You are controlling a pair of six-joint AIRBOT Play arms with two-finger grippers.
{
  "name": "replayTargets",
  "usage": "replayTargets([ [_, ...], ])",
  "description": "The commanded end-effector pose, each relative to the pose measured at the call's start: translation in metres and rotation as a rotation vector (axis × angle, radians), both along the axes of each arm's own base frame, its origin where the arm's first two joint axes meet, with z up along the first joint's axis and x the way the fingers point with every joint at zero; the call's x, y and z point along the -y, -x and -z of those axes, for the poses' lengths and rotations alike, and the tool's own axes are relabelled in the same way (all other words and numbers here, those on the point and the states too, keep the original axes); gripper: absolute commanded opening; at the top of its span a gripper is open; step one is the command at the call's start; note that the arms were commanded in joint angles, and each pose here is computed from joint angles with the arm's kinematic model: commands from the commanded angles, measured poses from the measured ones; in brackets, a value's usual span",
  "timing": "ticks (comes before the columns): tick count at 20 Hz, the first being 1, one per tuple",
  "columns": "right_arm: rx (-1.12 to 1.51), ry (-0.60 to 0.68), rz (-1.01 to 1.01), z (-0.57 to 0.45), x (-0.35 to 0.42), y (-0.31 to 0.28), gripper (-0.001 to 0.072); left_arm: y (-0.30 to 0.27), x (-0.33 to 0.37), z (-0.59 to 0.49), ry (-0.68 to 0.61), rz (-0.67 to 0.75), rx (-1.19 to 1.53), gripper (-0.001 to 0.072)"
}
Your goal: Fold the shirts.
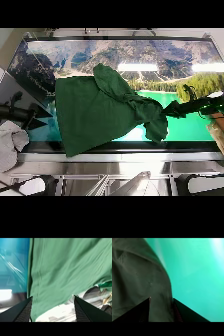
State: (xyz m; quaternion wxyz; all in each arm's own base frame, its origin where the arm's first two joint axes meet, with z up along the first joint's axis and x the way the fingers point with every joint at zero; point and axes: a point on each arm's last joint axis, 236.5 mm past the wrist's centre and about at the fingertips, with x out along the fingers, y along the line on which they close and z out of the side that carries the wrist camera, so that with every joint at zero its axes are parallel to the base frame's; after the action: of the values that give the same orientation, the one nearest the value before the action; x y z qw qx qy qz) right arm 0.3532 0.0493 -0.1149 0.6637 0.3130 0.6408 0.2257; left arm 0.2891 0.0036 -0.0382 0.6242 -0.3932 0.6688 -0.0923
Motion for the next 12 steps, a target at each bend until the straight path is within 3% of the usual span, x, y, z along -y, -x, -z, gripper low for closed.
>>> replayTargets([
  [1, -0.034, -0.027, -0.081, 0.014, -0.016, 0.01, 0.0363, 0.03, 0.016, 0.009, 0.011, -0.032, -0.044, 0.0545],
  [2, -0.034, -0.028, -0.091, 0.015, -0.019, 0.01, 0.0355, 0.036, 0.019, 0.014, 0.014, -0.04, -0.058, 0.0545],
  [4, -0.011, -0.029, -0.113, 0.014, -0.021, 0.009, 0.0024, 0.046, 0.024, 0.029, 0.009, -0.066, -0.079, 0.0546],
  [7, 0.001, -0.031, -0.107, 0.011, -0.021, 0.005, 0.0023, 0.064, 0.036, 0.053, 0.013, -0.078, -0.134, 0.0546],
  [12, 0.011, -0.081, -0.08, 0.001, -0.028, -0.001, 0.0023, 0.091, 0.078, 0.088, 0.036, 0.062, -0.278, 0.0545],
])
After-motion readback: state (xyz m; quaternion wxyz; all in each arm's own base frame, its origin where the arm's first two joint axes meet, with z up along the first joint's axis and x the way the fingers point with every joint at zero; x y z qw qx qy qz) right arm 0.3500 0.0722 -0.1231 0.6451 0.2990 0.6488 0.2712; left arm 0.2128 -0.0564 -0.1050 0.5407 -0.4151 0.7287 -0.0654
